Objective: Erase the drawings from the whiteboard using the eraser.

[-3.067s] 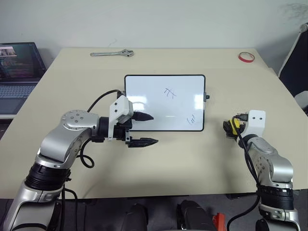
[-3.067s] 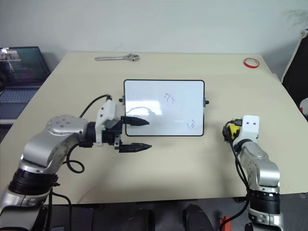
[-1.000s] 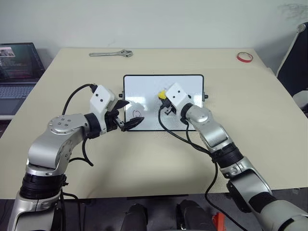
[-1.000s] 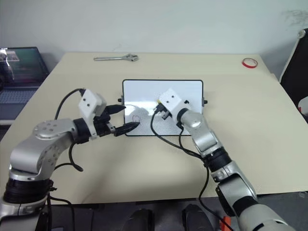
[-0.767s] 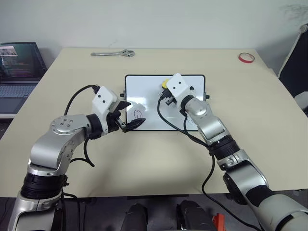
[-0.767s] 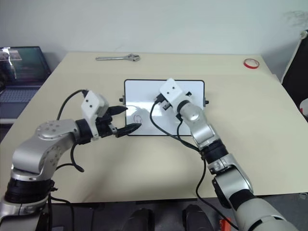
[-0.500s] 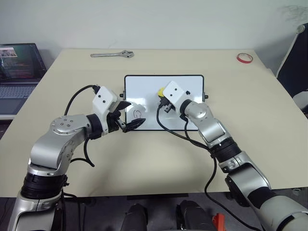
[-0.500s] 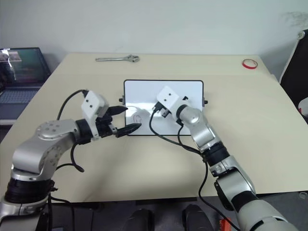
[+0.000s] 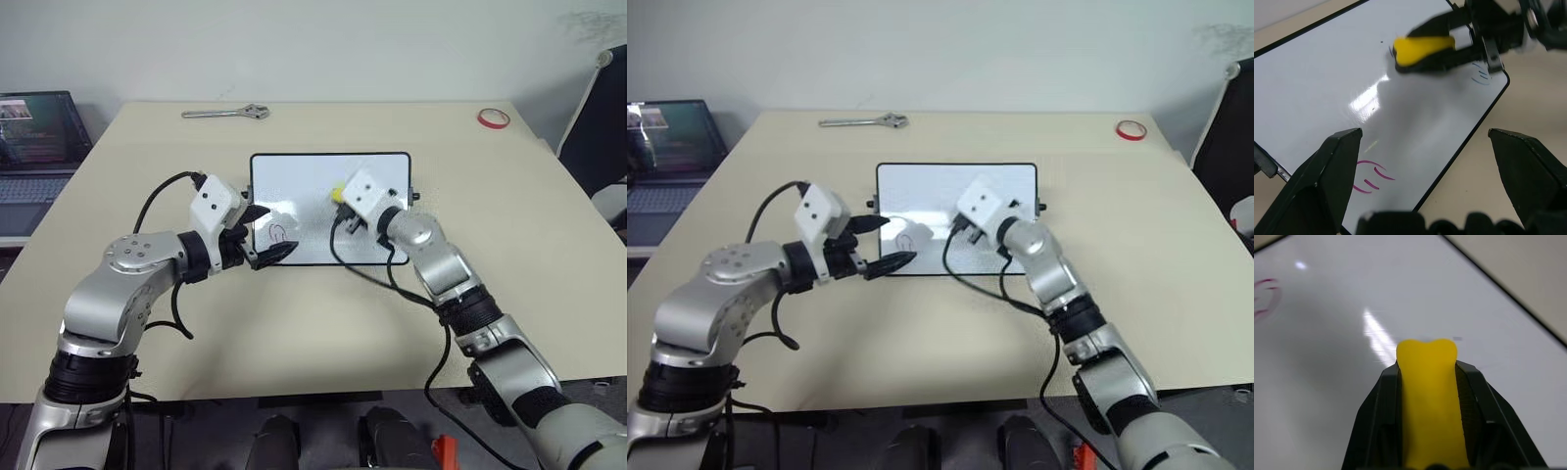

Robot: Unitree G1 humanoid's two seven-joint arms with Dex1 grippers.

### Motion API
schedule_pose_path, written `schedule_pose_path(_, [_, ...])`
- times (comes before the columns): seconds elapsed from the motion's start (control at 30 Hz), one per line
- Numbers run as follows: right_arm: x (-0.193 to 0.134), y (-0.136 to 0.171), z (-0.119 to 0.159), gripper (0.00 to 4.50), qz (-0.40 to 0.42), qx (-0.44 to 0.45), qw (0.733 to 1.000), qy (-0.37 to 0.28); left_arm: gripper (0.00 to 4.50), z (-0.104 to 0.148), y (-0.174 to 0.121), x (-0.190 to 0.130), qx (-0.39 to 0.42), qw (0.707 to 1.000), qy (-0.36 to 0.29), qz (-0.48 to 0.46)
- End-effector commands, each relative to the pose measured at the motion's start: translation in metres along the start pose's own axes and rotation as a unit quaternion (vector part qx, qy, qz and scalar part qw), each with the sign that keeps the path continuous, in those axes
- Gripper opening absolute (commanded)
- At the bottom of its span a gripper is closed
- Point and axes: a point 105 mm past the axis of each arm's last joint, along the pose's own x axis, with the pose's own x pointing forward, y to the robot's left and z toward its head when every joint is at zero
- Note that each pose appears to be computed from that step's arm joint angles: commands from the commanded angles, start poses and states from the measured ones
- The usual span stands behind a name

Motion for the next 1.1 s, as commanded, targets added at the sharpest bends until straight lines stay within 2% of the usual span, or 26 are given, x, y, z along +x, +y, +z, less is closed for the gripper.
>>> schedule_pose_path(0.03, [-0.002, -0.028, -0.001, 1.12, -0.076, 0.006, 0.997, 0.006, 4.5, 0.011, 0.001, -0.001, 0.022, 1.0, -0.016, 0.002])
schedule_pose_path(0.13, [-0.006, -0.057, 0.007, 1.12, -0.159, 0.008, 0.987, -0.013, 4.5, 0.01, 0.0, -0.001, 0.021, 1.0, -0.015, 0.001])
schedule_pose_path(0.23, [-0.004, -0.061, 0.013, 1.12, -0.168, 0.006, 0.985, -0.024, 4.5, 0.009, -0.001, -0.001, 0.021, 1.0, -0.015, 0.001])
schedule_pose_path(0.4, [0.003, -0.041, 0.002, 1.12, -0.113, 0.007, 0.994, 0.001, 4.5, 0.009, -0.001, -0.001, 0.02, 1.0, -0.016, 0.002])
schedule_pose_path(0.5, [0.003, -0.009, -0.008, 1.12, -0.018, -0.001, 1.0, 0.017, 4.5, 0.007, 0.0, -0.002, 0.019, 1.0, -0.014, 0.003])
schedule_pose_path(0.67, [0.004, -0.047, 0.01, 1.12, -0.143, 0.0, 0.99, -0.015, 4.5, 0.006, 0.001, -0.001, 0.02, 1.0, -0.014, 0.003])
schedule_pose_path(0.83, [0.009, -0.044, 0.014, 1.12, -0.141, -0.002, 0.99, -0.022, 4.5, 0.004, 0.0, 0.0, 0.021, 1.0, -0.014, 0.001])
schedule_pose_path(0.97, [0.008, -0.026, -0.007, 1.12, -0.081, -0.002, 0.997, 0.018, 4.5, 0.004, 0.001, -0.001, 0.02, 1.0, -0.015, 0.002])
schedule_pose_path(1.1, [-0.007, -0.041, -0.025, 1.12, -0.101, 0.013, 0.994, 0.042, 4.5, 0.003, 0.001, -0.001, 0.019, 1.0, -0.016, 0.004])
